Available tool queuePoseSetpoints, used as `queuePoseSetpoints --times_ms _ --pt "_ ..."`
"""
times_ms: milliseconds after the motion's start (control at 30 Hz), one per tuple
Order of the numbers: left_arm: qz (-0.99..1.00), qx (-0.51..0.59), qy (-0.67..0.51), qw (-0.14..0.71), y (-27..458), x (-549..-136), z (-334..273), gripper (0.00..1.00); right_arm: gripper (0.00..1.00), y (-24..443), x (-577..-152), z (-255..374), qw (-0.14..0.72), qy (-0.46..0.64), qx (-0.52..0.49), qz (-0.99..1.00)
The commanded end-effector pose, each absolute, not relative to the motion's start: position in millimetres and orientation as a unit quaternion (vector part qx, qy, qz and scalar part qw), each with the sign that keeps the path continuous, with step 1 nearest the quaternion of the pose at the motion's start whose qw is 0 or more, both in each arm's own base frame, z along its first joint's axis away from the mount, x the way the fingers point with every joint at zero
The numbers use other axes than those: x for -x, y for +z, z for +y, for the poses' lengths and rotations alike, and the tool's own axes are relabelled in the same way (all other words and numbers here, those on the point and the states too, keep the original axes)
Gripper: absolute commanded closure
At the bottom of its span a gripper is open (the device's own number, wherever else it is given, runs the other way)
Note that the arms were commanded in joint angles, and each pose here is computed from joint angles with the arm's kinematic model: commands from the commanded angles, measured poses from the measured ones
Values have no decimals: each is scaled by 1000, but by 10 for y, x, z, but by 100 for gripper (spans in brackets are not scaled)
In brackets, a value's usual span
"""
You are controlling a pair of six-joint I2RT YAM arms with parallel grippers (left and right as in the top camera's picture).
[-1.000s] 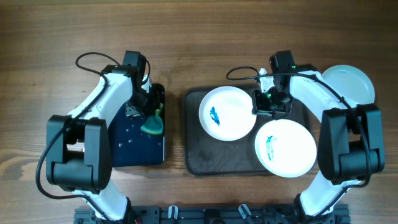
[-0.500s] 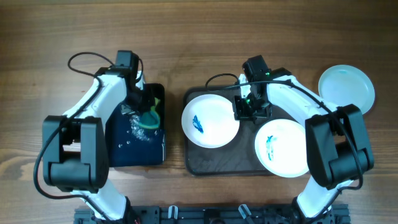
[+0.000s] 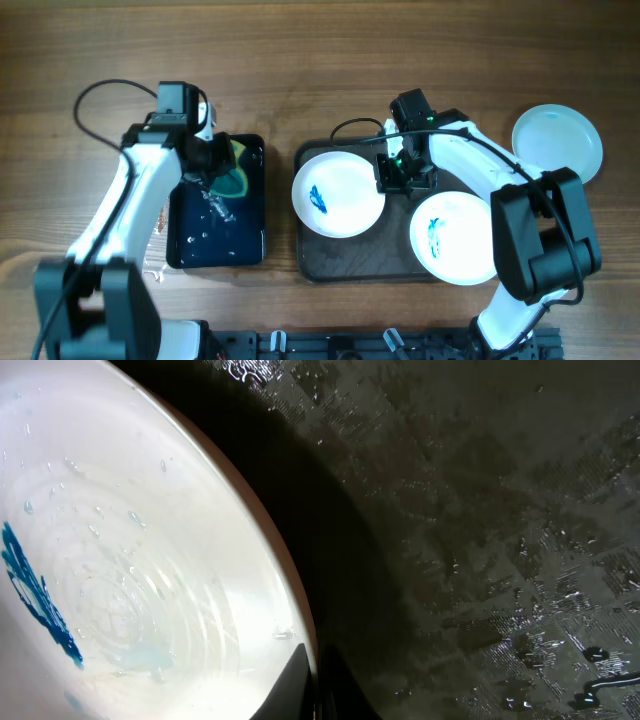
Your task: Clean dirty plates on tray and stack at the side
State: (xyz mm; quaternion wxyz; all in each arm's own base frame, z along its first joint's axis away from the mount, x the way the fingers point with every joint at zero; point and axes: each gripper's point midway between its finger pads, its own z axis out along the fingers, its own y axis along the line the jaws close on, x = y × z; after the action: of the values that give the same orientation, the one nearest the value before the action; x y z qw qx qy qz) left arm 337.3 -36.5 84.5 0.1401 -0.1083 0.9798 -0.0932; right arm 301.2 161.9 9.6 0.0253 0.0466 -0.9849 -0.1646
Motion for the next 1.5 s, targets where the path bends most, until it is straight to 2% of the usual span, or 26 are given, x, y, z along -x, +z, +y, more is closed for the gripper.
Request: queuePoseSetpoints --times_ms 0,200,433,1100,1233,1333,1400,1467 --pt "973 126 -20 191 1131 -3348 -63 96 95 199 -3057 1640 7 -167 -55 -984" --pt "941 208 162 213 1329 -3140 489 96 96 200 -3059 1641 7 -167 -55 -984" --pt "925 172 227 251 1474 -3181 336 96 96 200 -3065 1643 5 -168 -55 -984" --pt "918 166 247 263 1526 -3188 307 96 96 200 -3068 1644 4 -168 -61 -984" --pt "967 129 68 209 1235 -3190 -303 96 96 201 -3077 1645 2 -168 -61 -984" --pt "981 58 -108 150 1142 -3101 -971 96 95 195 -3089 1628 0 -163 -59 -985" --pt "976 48 -160 139 1183 -3072 -1153 96 96 134 -3175 1392 -16 -92 -1 -996" --pt "968 35 -214 128 1246 -3041 -1337 96 96 119 -3228 1278 -30 -58 4 -998"
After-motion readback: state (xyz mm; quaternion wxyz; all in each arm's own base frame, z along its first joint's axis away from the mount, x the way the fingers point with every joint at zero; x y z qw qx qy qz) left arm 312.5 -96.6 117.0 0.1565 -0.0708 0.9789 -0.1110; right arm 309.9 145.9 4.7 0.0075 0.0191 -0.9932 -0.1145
